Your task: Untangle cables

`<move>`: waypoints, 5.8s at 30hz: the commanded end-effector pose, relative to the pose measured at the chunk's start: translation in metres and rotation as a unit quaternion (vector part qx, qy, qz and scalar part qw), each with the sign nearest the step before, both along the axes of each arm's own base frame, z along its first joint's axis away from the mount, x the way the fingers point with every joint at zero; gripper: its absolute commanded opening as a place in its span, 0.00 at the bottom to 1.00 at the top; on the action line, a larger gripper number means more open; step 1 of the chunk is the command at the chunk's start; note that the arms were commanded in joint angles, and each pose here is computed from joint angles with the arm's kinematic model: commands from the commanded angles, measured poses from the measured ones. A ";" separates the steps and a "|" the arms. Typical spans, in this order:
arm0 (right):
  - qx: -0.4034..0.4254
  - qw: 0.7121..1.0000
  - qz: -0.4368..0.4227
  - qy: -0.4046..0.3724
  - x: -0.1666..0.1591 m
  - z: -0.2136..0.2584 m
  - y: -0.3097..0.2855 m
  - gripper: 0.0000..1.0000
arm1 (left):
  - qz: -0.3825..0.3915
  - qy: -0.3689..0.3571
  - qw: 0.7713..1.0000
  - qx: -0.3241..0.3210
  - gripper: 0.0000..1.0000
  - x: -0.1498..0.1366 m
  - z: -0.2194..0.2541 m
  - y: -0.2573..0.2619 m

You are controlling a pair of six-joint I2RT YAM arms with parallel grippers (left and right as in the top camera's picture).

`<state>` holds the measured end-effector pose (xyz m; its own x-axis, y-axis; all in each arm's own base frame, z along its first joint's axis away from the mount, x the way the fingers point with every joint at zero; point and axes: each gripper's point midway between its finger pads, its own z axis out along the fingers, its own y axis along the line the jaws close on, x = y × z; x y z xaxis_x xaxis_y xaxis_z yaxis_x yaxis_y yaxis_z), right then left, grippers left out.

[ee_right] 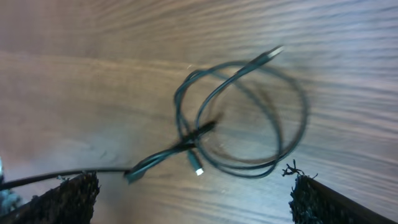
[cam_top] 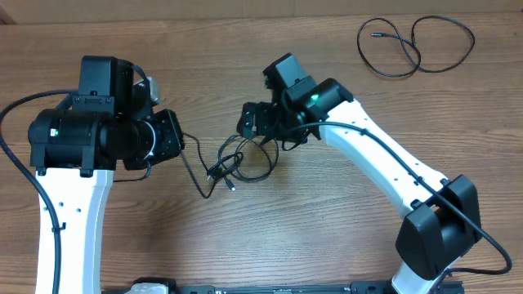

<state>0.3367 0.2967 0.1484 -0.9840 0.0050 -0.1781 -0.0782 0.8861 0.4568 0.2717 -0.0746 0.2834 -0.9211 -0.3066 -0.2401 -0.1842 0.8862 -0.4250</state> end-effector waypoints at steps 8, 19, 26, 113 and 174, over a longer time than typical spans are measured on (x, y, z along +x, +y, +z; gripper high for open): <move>-0.013 1.000 0.023 0.013 -0.017 -0.017 0.006 1.00 | -0.148 -0.104 0.971 -0.154 0.04 0.003 0.052 -0.058; -0.031 0.999 0.025 0.037 -0.028 -0.025 -0.003 1.00 | -0.196 -0.182 0.929 -0.256 0.04 0.013 0.104 -0.085; -0.042 0.998 0.022 0.034 -0.027 -0.027 -0.006 1.00 | -0.190 -0.192 0.926 -0.263 0.04 0.013 0.117 -0.083; 0.074 0.988 0.083 0.107 -0.039 -0.008 -0.014 1.00 | -0.154 -0.179 0.925 -0.298 0.04 0.014 0.134 -0.080; 0.003 0.996 -0.024 0.086 0.002 -0.023 -0.070 1.00 | 0.073 0.034 0.995 0.058 0.04 -0.020 0.005 0.032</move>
<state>0.3391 0.2286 0.1288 -0.9990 0.0433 -0.0071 0.0345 0.8738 0.4850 0.2534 -0.0709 0.2985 -0.9078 -0.3834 -0.1700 -0.2748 0.8500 -0.4494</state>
